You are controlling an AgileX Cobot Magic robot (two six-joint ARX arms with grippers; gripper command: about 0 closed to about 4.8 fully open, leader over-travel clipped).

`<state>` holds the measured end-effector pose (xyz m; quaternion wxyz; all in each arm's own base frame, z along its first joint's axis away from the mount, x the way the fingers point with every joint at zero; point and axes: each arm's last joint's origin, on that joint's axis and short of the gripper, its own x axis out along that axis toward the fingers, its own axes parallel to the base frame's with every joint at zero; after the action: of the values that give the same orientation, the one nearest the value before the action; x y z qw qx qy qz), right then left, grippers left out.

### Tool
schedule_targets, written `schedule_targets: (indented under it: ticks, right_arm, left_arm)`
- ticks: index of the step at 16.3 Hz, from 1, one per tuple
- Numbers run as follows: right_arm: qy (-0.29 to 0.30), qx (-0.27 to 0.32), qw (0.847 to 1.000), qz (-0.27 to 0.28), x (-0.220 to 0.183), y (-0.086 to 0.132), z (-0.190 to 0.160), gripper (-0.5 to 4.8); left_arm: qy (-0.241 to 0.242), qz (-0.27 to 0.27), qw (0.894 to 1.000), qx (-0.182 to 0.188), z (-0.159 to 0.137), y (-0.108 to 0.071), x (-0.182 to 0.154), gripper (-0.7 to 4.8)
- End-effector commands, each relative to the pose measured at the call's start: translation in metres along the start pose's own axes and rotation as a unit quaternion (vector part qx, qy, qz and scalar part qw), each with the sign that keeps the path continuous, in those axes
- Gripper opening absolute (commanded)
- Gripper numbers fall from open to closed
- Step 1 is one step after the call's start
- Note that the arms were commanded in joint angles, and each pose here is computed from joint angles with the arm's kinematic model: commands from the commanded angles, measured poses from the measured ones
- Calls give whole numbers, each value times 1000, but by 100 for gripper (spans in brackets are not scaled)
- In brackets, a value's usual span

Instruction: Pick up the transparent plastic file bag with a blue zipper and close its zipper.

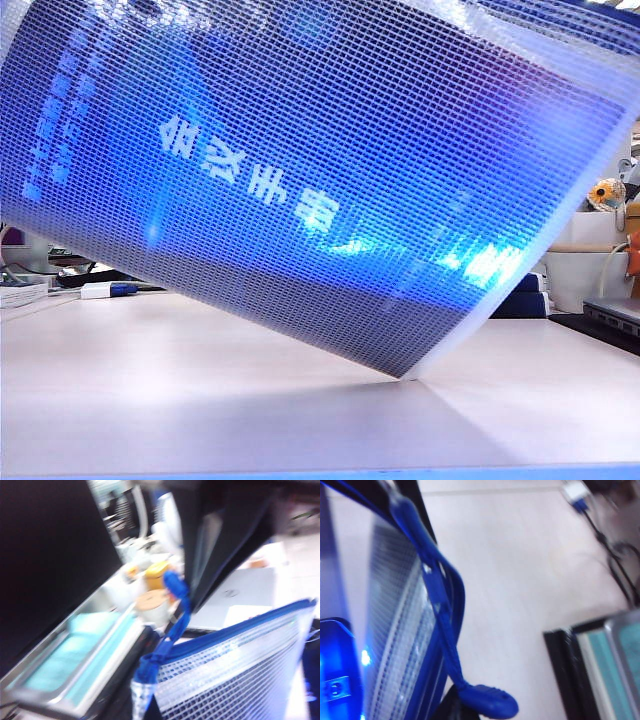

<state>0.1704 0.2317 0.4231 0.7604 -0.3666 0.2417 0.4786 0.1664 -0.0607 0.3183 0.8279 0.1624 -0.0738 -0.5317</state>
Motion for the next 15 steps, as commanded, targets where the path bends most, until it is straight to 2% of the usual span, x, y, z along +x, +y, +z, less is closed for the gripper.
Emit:
schedule_targets:
  ticks: [1, 2, 4, 7, 8, 9, 10, 12, 13, 15]
  right_arm:
    - [51, 19, 996, -72, -3, -7, -7, -1]
    - [44, 30, 995, -80, -3, -12, -8, -1]
    - [41, 39, 995, -84, -3, -14, -8, -1]
    - [66, 41, 994, -76, -4, -14, -14, -1]
    - [88, 58, 992, -73, -4, -14, -19, -1]
    - [99, 75, 990, -73, -5, -16, -22, -1]
    - [124, 103, 983, -84, -6, -22, -31, -1]
    - [150, 126, 973, -121, -8, -29, -37, -1]
    - [178, 142, 964, -139, -10, -37, -46, -1]
    - [202, 167, 950, -167, -12, -47, -56, -1]
  left_arm:
    - [-22, -30, 999, 20, 4, 0, -2, -6]
    - [-49, -90, 994, 21, 5, -3, -2, -6]
    - [-50, -92, 994, 18, 5, -4, -2, -6]
    - [-17, -20, 999, 18, 4, 1, -2, -6]
    - [2, 23, 1000, 17, 2, 4, -3, -6]
    - [8, 35, 999, 16, 1, 5, -4, -6]
    - [27, 79, 996, 14, -1, 11, -9, -6]
    - [45, 102, 994, 5, -4, 13, -11, -6]
    - [70, 131, 989, -6, -8, 13, -12, -6]
    - [79, 127, 989, -17, -10, 12, -12, -6]
